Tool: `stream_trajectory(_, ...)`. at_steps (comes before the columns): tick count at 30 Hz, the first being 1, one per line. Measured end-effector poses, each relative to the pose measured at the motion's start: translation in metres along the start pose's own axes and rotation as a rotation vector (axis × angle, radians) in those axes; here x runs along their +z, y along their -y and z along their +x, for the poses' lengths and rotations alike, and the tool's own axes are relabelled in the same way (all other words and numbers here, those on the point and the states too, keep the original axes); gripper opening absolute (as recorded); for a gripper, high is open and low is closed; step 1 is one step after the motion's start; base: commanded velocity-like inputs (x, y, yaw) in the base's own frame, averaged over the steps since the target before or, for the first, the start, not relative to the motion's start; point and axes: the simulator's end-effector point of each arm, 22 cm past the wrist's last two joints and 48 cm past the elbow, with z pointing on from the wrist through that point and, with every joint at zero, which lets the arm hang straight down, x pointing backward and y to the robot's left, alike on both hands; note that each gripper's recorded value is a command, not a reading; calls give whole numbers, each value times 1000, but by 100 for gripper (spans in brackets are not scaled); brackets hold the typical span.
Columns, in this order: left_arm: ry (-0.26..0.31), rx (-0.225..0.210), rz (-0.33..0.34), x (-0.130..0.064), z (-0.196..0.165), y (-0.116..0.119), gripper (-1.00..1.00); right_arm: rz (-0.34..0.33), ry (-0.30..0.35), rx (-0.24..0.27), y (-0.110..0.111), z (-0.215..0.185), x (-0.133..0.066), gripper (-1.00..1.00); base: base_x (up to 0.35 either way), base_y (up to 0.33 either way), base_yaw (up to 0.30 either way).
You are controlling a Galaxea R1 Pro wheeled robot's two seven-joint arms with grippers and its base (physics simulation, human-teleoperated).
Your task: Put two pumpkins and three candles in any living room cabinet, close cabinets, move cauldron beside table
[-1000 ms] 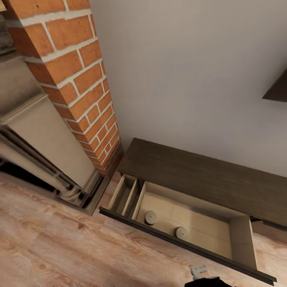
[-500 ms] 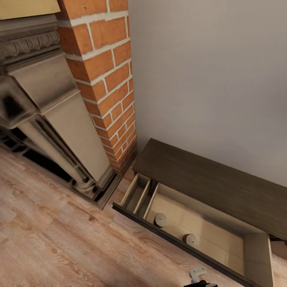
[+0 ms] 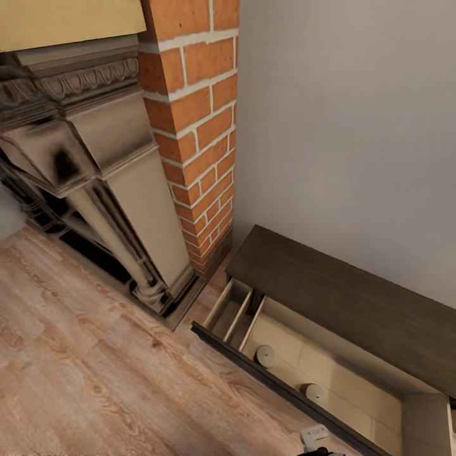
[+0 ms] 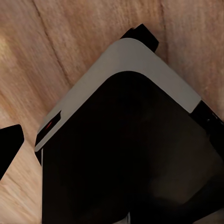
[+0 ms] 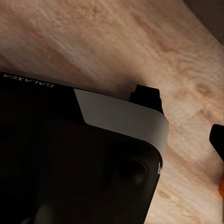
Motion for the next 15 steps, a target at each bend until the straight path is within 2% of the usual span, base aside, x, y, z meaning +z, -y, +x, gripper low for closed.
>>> stream_trajectory(5, 5, 0, 5, -1, -2, 2, 100, -16, 11, -5, -14, -6, 0, 100, 0, 0, 182)
stream_trajectory(15, 15, 0, 15, -4, -6, 6, 100, -5, 26, 2, -10, -13, -3, 100, 0, 0, 186)
